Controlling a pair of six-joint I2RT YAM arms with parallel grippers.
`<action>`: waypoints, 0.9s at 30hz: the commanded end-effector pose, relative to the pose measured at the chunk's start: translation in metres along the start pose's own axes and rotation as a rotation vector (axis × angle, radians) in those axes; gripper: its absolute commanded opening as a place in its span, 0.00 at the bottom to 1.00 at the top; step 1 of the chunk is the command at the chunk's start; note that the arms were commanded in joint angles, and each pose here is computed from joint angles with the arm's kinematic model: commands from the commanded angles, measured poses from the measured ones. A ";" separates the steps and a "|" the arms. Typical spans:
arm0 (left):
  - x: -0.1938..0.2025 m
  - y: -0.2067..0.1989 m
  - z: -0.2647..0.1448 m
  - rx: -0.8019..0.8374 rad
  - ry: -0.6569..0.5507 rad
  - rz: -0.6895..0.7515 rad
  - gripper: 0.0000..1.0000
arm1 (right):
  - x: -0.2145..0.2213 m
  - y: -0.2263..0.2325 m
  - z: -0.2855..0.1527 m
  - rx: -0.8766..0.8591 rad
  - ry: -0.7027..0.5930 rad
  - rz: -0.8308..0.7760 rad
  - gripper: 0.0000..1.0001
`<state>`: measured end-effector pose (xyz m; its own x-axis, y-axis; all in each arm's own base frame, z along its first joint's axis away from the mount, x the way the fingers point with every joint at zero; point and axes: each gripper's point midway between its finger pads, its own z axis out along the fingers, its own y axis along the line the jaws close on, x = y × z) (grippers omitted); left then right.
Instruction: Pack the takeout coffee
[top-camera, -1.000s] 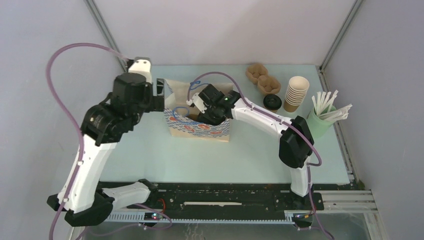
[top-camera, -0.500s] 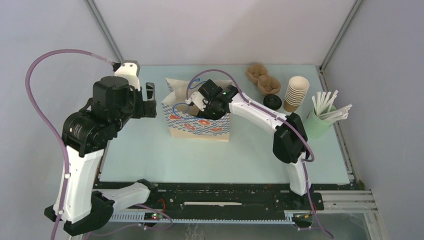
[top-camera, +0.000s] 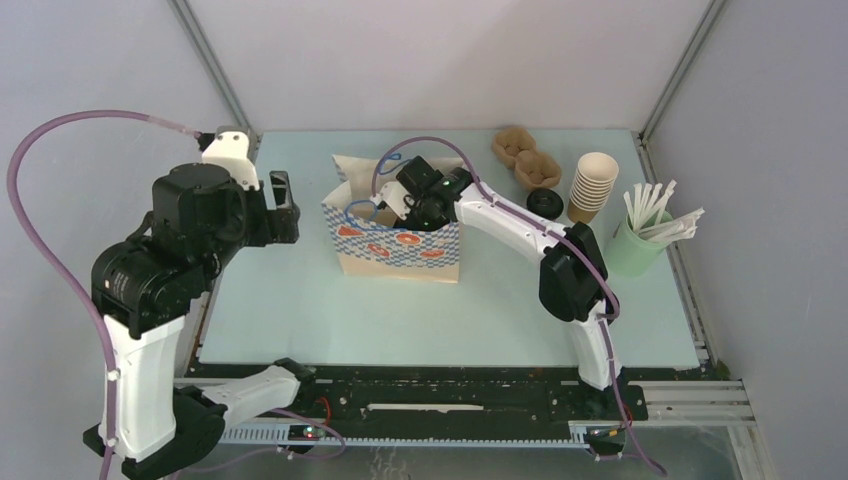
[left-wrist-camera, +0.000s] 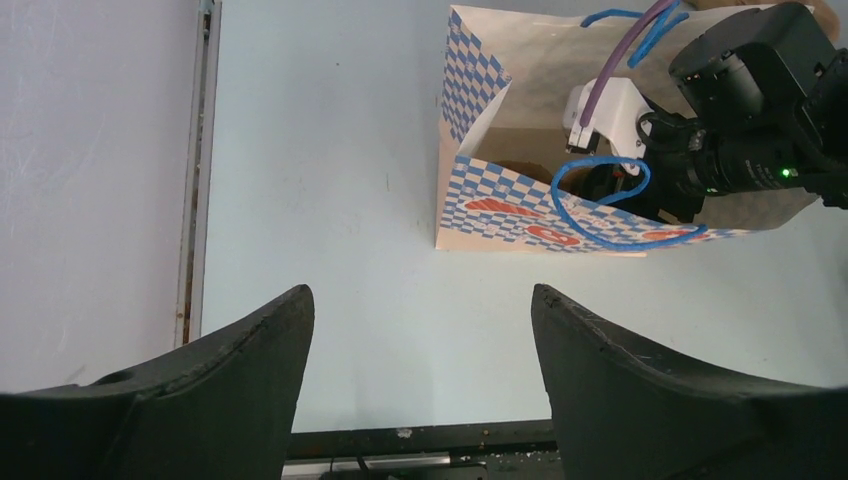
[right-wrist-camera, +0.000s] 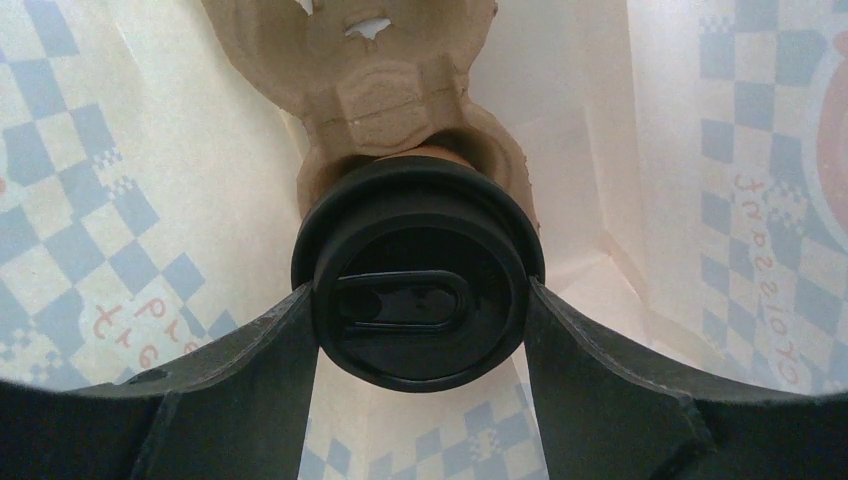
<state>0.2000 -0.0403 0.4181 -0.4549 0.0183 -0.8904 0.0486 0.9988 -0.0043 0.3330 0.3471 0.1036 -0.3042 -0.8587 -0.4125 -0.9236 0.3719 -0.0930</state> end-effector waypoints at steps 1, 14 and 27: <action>-0.005 0.004 -0.012 0.000 -0.028 -0.044 0.84 | 0.086 0.045 0.078 -0.189 0.306 0.080 0.00; -0.011 0.002 -0.010 0.003 -0.054 -0.075 0.82 | 0.042 0.032 0.032 -0.144 0.190 0.130 0.16; -0.018 -0.003 -0.002 0.010 -0.084 -0.090 0.82 | -0.022 0.008 -0.059 -0.032 -0.034 0.204 0.78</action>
<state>0.1985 -0.0403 0.4273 -0.4166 -0.0365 -0.9084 0.0315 0.9980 -0.0546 0.3251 0.3458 0.1224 -0.4432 -0.8045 -0.3954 -0.8749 0.4844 -0.0050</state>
